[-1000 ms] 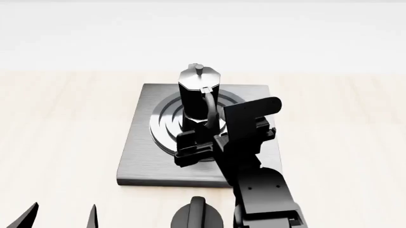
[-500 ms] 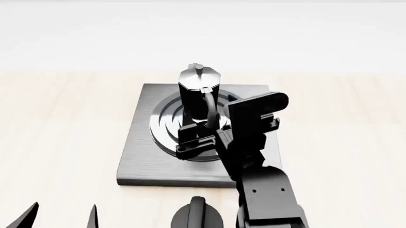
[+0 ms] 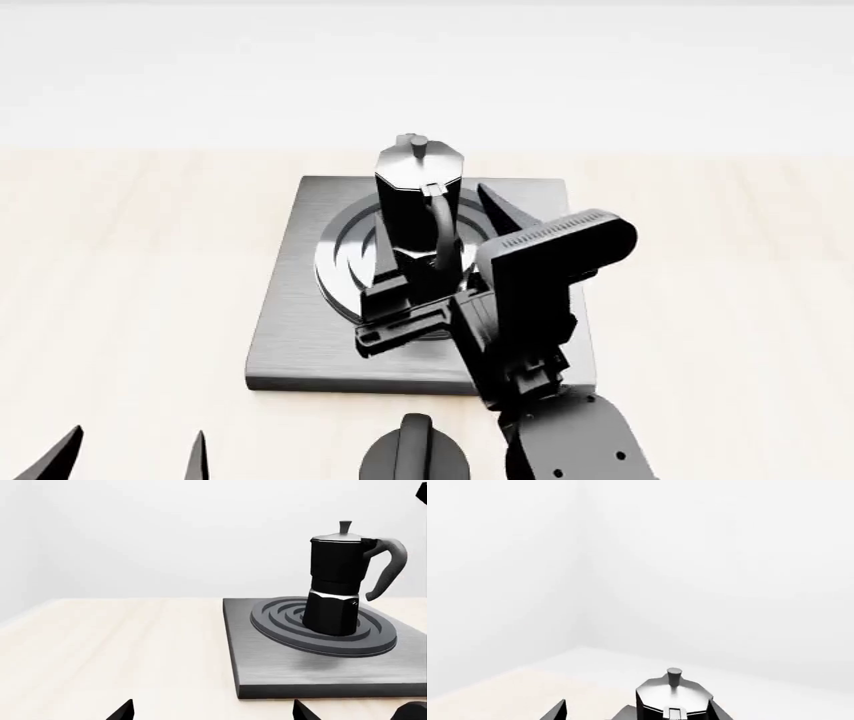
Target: Put the moka pot on the stove.
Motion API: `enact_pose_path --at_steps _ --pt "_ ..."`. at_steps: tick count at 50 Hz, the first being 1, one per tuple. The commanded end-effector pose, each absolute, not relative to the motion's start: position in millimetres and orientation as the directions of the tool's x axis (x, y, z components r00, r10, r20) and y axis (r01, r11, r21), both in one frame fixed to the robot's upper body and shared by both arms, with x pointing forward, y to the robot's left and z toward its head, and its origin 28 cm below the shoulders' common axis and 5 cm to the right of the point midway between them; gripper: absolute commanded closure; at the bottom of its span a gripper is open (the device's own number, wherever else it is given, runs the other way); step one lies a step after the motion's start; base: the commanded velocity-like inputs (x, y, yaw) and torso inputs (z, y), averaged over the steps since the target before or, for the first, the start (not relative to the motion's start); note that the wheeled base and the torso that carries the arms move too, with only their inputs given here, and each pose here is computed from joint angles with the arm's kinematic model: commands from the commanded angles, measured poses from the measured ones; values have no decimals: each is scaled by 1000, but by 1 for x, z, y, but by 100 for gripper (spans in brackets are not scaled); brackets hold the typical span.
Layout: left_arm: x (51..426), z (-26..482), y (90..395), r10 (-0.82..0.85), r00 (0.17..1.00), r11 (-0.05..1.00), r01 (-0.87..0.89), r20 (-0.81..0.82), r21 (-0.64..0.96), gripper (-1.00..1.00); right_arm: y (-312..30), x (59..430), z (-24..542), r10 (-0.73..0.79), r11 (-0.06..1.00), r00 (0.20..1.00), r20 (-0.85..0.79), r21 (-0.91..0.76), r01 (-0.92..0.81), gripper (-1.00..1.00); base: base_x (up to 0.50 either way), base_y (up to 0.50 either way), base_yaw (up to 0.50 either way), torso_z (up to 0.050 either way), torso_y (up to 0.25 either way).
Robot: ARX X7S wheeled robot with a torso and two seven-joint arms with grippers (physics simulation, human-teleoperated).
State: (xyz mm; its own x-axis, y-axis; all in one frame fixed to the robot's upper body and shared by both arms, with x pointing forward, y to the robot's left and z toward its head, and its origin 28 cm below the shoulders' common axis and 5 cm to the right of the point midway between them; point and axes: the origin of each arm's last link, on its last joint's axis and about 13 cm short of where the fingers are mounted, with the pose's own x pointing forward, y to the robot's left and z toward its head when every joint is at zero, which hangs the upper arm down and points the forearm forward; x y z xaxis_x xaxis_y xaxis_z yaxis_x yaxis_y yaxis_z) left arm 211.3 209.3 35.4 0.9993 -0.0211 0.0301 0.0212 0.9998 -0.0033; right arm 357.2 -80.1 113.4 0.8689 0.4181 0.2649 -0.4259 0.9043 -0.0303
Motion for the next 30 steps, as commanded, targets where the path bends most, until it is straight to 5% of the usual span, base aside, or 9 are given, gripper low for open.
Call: enact_pose_path --at_steps 1,30 --pt "213 35 209 -20 999 1000 21 41 -7 -100 -78 331 121 436 894 841 322 -44 -447 -100 0 0 0 0 0" --pt "212 38 210 -22 999 1000 23 47 -8 -100 -88 276 142 414 897 779 471 -67 -437 -100 0 0 0 0 0"
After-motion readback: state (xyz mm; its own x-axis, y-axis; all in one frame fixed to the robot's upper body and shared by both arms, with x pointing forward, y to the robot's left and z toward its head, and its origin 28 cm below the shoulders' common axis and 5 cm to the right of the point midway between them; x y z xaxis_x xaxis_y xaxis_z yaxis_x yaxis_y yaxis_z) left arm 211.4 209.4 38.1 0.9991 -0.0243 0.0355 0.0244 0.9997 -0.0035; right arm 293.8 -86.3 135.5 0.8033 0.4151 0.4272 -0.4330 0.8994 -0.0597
